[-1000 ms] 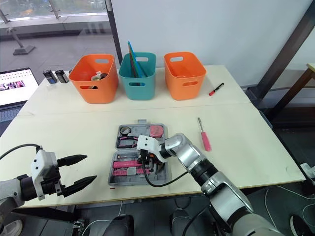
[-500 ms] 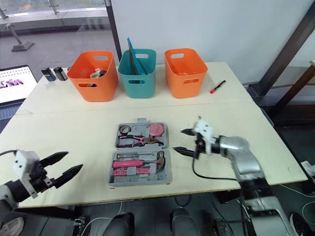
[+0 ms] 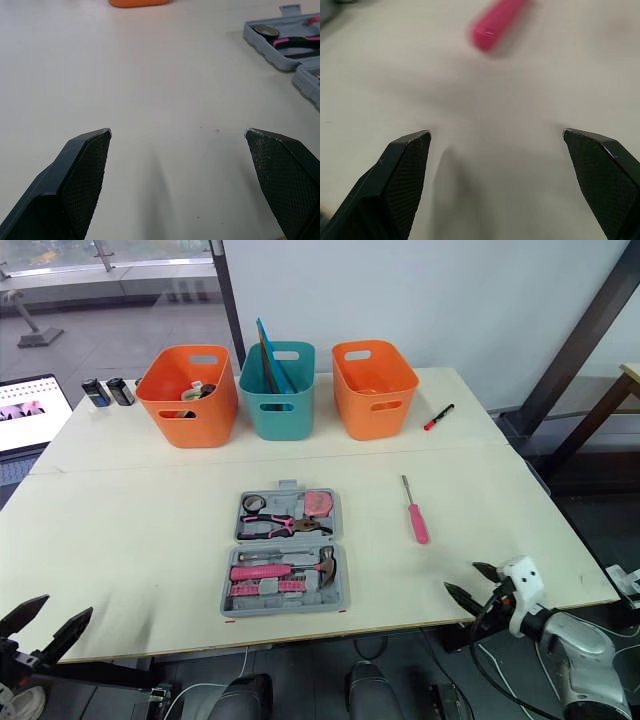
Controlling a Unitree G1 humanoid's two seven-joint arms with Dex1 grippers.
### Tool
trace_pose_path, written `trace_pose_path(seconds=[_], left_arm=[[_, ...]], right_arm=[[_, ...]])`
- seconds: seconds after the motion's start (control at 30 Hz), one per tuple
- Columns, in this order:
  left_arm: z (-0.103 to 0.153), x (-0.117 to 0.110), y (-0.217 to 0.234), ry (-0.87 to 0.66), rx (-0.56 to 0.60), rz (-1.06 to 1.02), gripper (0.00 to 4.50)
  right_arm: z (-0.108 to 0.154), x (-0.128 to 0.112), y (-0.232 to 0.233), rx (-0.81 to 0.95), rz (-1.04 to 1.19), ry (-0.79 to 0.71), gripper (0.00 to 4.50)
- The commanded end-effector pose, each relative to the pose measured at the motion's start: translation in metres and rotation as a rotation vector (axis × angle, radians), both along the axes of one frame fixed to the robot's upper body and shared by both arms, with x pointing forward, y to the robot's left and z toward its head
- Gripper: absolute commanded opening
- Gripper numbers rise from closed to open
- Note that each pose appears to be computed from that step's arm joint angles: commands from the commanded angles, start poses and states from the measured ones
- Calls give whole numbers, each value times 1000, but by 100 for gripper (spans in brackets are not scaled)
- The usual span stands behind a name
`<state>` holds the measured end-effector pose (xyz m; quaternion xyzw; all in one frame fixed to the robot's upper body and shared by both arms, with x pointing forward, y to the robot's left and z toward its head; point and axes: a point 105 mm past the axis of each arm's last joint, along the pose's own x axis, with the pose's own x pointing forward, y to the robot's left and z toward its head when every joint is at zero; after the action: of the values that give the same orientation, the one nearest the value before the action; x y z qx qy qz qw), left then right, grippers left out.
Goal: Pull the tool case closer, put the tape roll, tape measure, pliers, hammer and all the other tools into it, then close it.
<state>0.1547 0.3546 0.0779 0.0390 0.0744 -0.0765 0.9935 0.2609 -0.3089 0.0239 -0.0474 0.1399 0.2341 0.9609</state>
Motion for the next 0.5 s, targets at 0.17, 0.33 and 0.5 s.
trace_pose_path(seconds=[0.17, 0.33, 0.5], left_arm=[[12, 11, -12, -51, -1, -65, 450], [25, 35, -41, -7, 8, -313, 450], [43, 44, -94, 82, 15, -641, 450]], right_arm=[[46, 33, 9, 20, -4, -135, 446], [73, 60, 39, -13, 70, -116, 446], [91, 86, 64, -126, 72, -12, 446]])
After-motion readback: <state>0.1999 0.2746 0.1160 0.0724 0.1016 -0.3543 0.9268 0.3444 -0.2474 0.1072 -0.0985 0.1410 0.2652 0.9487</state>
